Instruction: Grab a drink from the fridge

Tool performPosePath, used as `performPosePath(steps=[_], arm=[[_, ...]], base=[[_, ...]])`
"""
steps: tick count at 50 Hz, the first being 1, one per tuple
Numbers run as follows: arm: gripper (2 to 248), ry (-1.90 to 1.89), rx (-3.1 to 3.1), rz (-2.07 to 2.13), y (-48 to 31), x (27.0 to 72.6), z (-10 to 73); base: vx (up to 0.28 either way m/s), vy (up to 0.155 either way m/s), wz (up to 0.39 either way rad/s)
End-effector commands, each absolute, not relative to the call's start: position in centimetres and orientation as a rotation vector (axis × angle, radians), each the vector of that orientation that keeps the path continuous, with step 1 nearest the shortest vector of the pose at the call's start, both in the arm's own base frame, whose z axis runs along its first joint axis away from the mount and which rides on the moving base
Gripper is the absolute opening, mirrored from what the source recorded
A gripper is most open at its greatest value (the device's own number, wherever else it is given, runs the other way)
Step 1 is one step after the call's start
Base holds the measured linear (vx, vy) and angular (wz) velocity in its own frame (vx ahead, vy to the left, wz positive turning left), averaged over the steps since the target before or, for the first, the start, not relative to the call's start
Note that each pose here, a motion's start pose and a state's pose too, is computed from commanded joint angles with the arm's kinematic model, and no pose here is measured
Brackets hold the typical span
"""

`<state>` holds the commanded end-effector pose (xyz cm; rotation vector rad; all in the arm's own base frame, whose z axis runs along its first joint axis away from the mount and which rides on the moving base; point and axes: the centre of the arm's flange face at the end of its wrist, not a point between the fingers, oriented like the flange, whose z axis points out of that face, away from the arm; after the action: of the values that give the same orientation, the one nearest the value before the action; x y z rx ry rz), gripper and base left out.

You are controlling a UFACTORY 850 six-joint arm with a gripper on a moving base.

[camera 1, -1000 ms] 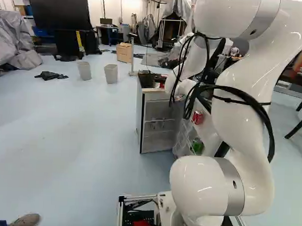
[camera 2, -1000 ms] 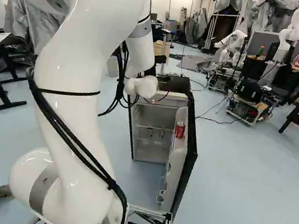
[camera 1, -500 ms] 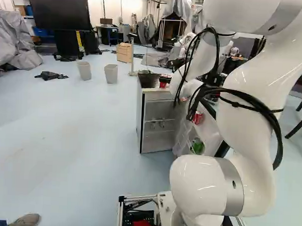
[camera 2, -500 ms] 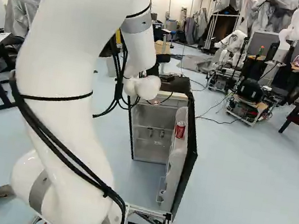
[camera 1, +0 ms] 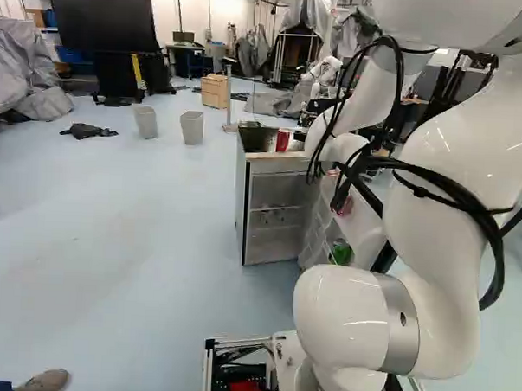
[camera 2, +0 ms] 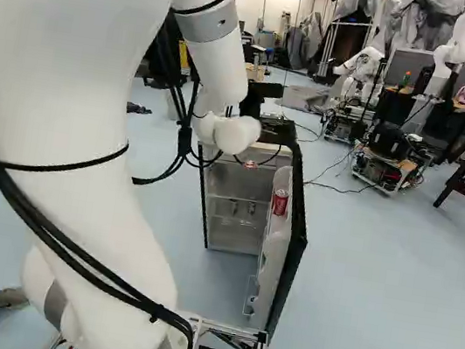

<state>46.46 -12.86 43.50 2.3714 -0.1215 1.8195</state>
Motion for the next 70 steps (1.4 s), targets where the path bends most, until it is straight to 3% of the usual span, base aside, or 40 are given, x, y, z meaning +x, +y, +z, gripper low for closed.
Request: performPosePath(steps=[70], arm=[[247, -1.319, 2.385, 1.305, -23.8, 40.0, 46.5]], base=[[0.000, 0.000, 0.000]])
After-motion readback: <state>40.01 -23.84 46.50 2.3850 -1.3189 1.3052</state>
